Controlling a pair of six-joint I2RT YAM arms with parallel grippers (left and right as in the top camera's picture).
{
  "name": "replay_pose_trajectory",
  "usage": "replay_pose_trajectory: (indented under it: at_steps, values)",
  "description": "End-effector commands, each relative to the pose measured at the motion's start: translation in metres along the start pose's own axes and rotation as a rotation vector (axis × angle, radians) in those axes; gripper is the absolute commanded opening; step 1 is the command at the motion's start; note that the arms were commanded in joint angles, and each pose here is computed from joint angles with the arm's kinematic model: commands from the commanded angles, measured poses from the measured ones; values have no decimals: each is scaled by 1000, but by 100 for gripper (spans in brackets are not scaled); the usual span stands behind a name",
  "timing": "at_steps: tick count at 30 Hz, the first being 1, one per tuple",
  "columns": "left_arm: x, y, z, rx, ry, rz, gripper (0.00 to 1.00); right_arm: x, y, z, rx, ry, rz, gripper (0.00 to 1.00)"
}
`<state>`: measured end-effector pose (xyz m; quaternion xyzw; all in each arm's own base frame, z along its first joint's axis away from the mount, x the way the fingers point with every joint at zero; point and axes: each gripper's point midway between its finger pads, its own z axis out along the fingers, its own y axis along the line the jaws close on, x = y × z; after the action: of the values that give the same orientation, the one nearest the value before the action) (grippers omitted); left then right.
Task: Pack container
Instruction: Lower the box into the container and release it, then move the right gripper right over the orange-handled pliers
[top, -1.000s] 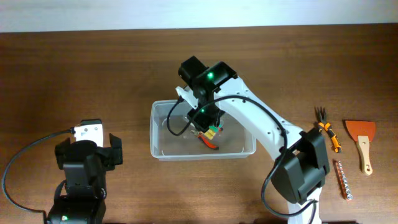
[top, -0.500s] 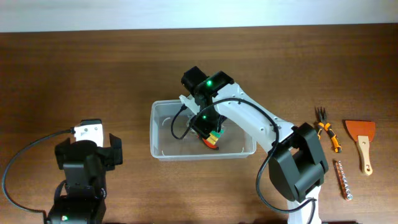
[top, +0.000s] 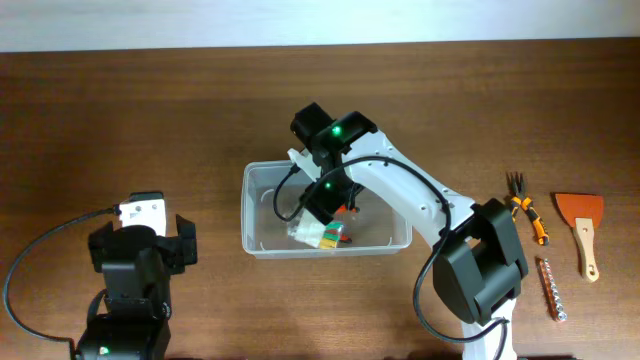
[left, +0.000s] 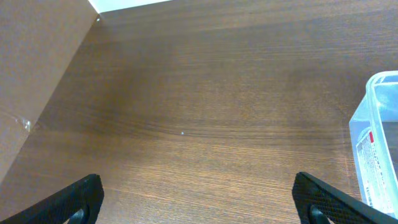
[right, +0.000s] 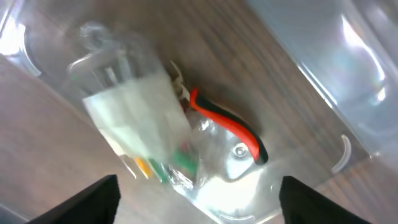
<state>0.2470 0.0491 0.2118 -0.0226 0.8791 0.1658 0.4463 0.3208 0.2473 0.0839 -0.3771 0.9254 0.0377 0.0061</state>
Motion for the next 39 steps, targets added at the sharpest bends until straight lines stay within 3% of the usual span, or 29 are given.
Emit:
replay_pose_trajectory:
  at_steps: [1,2,10,17,24,28,33,39]
  values:
    - [-8,2,-4,-5,-19,12,99,-12,-2,-19,-5,-45,30,95]
    - [-8,2,-4,-5,-19,11,99,-15,-2,-26,-4,-56,35,99]
    - [-8,2,-4,-5,-19,11,99,-11,-56,-119,201,-153,221,99]
    - [-8,2,-4,-5,-19,12,99,61,-132,-183,290,-145,508,99]
    - [-8,2,-4,-5,-19,12,99,130,-183,-229,261,-274,795,99]
    - [-8,2,-4,-5,-19,12,99,175,-181,-229,184,-276,929,99]
    - [-8,2,-4,-5,-19,11,99,234,-165,-200,151,-162,1072,99]
    - [-8,2,-4,-5,-19,11,99,259,-171,-157,131,-90,1177,99]
